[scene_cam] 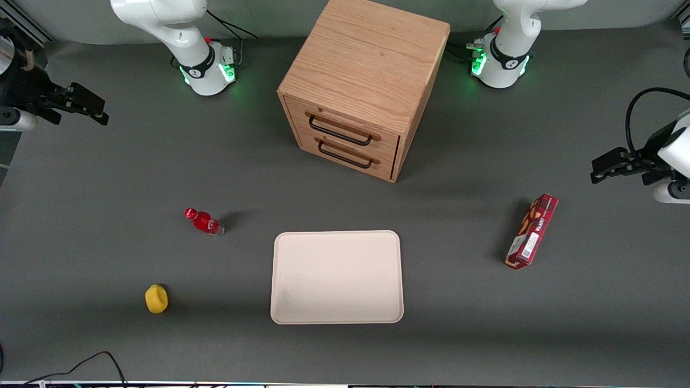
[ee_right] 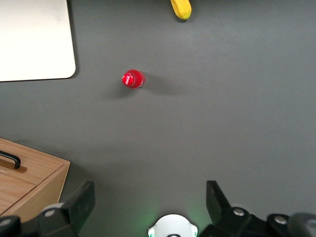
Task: Open upper drawer
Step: 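Lift the right gripper from rest and swing it toward the cabinet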
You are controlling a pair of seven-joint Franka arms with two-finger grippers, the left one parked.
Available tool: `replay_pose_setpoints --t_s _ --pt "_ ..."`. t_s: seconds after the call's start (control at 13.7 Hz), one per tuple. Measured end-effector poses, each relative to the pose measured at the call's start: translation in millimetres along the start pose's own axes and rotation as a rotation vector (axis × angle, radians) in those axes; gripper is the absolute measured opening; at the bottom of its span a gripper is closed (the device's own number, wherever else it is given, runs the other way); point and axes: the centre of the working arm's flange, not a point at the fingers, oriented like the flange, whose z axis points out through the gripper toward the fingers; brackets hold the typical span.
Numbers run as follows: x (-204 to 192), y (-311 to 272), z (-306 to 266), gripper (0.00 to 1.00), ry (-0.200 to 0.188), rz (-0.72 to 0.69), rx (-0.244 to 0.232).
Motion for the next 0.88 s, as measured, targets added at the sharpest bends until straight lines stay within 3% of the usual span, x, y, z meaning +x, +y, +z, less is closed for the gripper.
replay_pose_setpoints --t_s 0.29,0.58,0.88 --pt "-4 1 3 1.0 -0.033 0.001 -0.004" --pt "-5 -7 1 1.0 -0.033 -0.031 0.004" --pt "-25 -96 -15 1.0 -0.019 -0.202 0.108"
